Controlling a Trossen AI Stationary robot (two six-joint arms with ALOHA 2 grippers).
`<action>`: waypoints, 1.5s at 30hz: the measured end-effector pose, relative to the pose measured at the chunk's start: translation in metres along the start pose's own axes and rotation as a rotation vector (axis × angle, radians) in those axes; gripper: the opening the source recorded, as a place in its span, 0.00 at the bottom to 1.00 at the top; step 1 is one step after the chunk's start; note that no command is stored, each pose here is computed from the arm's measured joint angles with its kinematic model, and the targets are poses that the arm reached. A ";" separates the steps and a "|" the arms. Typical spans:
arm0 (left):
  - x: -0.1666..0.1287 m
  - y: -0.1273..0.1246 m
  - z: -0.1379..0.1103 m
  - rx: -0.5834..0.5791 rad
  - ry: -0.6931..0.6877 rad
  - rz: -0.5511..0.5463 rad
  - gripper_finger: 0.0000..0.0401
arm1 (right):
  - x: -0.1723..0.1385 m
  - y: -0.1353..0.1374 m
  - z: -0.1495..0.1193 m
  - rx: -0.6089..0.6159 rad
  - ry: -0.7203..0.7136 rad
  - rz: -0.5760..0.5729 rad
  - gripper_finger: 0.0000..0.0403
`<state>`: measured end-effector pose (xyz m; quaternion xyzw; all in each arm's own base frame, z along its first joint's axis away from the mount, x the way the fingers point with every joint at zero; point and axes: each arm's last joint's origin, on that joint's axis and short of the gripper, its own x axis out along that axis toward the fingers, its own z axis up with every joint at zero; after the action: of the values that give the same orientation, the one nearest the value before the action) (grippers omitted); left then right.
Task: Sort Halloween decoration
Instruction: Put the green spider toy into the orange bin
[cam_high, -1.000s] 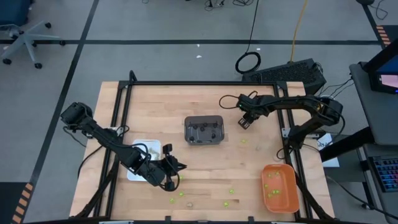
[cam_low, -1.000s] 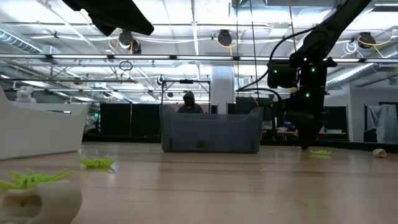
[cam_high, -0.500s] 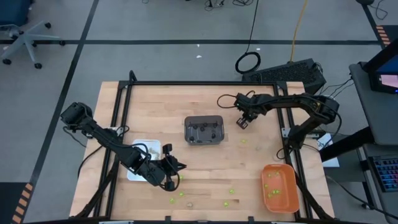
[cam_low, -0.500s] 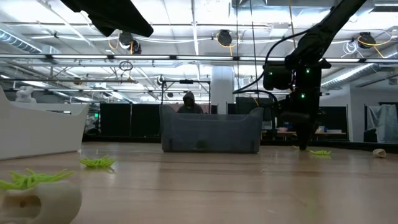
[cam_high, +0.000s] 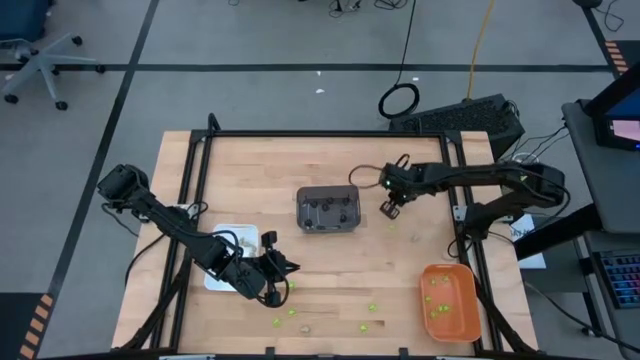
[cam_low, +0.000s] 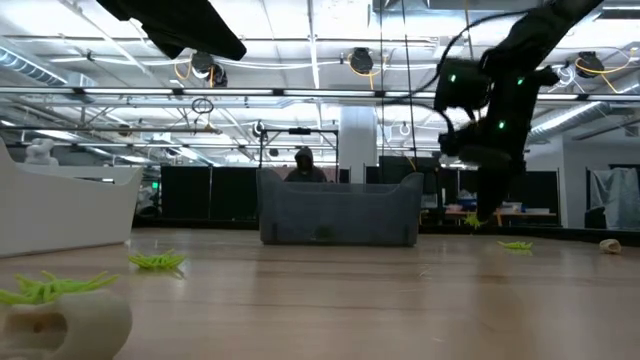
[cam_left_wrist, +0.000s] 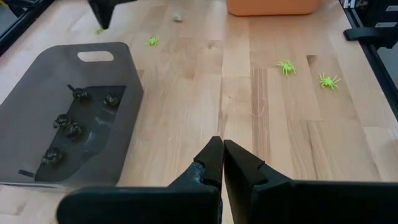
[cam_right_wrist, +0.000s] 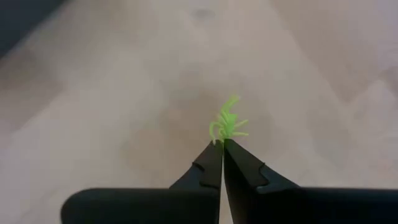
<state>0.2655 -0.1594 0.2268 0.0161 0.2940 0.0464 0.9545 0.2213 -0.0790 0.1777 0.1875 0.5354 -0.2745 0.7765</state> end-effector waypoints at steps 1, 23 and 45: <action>0.000 0.000 0.000 -0.001 0.000 0.000 0.03 | -0.004 0.007 -0.002 -0.007 -0.017 0.017 0.00; 0.000 0.000 0.001 -0.005 -0.004 0.000 0.03 | -0.073 0.148 -0.093 -0.360 -0.393 0.364 0.00; 0.000 0.000 0.001 -0.014 -0.007 -0.001 0.03 | -0.109 0.176 -0.124 -0.802 -0.874 0.158 0.00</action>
<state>0.2661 -0.1594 0.2275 0.0095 0.2902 0.0481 0.9557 0.2108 0.1552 0.2348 -0.2114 0.2128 -0.0441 0.9529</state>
